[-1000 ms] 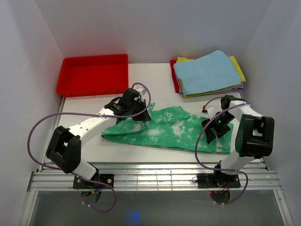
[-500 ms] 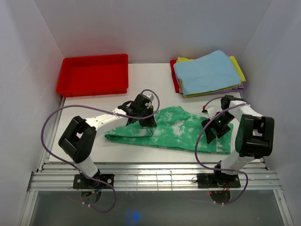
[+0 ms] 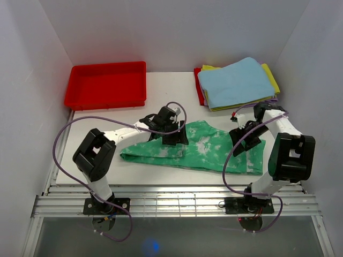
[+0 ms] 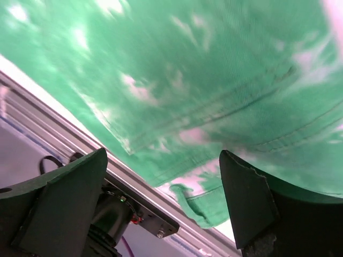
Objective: Fold and stack the trousers
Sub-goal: Fold the trousers
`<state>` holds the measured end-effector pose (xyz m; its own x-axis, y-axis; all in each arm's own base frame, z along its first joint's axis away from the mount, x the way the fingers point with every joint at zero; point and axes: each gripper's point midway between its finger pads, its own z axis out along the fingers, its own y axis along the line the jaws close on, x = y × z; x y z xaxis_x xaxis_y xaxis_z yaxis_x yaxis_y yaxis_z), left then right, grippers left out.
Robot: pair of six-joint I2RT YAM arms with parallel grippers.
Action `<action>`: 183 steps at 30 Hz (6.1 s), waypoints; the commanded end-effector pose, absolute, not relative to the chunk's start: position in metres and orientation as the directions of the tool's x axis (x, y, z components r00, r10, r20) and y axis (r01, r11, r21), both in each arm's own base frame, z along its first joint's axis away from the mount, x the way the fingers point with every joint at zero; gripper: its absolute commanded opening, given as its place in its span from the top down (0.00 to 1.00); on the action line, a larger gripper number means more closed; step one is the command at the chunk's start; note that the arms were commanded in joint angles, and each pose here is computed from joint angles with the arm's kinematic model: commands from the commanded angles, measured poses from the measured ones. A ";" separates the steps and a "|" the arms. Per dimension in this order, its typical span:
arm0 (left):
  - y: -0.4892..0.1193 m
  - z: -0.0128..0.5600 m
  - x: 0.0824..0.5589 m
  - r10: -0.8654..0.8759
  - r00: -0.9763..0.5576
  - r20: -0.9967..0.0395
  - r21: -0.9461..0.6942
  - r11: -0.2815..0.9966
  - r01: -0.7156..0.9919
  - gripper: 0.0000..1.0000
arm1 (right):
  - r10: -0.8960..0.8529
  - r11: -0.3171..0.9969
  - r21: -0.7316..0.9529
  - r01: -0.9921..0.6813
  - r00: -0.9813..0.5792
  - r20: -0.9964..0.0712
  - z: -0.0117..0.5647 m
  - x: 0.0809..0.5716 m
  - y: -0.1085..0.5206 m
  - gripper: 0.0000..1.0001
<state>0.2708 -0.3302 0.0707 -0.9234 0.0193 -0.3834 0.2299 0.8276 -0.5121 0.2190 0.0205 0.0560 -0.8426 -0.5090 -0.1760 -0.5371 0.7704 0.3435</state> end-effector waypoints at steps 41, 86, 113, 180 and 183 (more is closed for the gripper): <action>-0.010 0.113 0.223 0.654 -0.266 -0.709 0.197 0.545 0.815 0.02 | -0.277 0.494 0.786 -0.371 -0.924 -0.263 0.072 0.254 0.289 0.05; -0.031 0.081 0.292 0.749 0.022 -0.662 0.628 0.540 0.560 0.02 | -0.270 0.401 0.886 -0.234 -0.954 -0.130 0.046 0.260 0.307 0.47; -0.031 0.089 0.300 0.792 0.180 -0.583 0.771 0.470 0.430 0.02 | -0.270 0.525 0.829 -0.190 -0.962 -0.050 0.005 0.263 0.300 0.92; 0.028 0.047 0.300 0.992 -0.023 -0.124 0.912 0.123 0.391 0.02 | -0.259 0.656 0.729 -0.196 -0.966 -0.027 -0.013 0.258 0.281 0.92; 0.037 0.040 0.296 0.992 -0.047 -0.117 0.898 0.126 0.422 0.02 | -0.259 0.662 0.722 -0.202 -0.965 -0.032 -0.013 0.258 0.279 0.92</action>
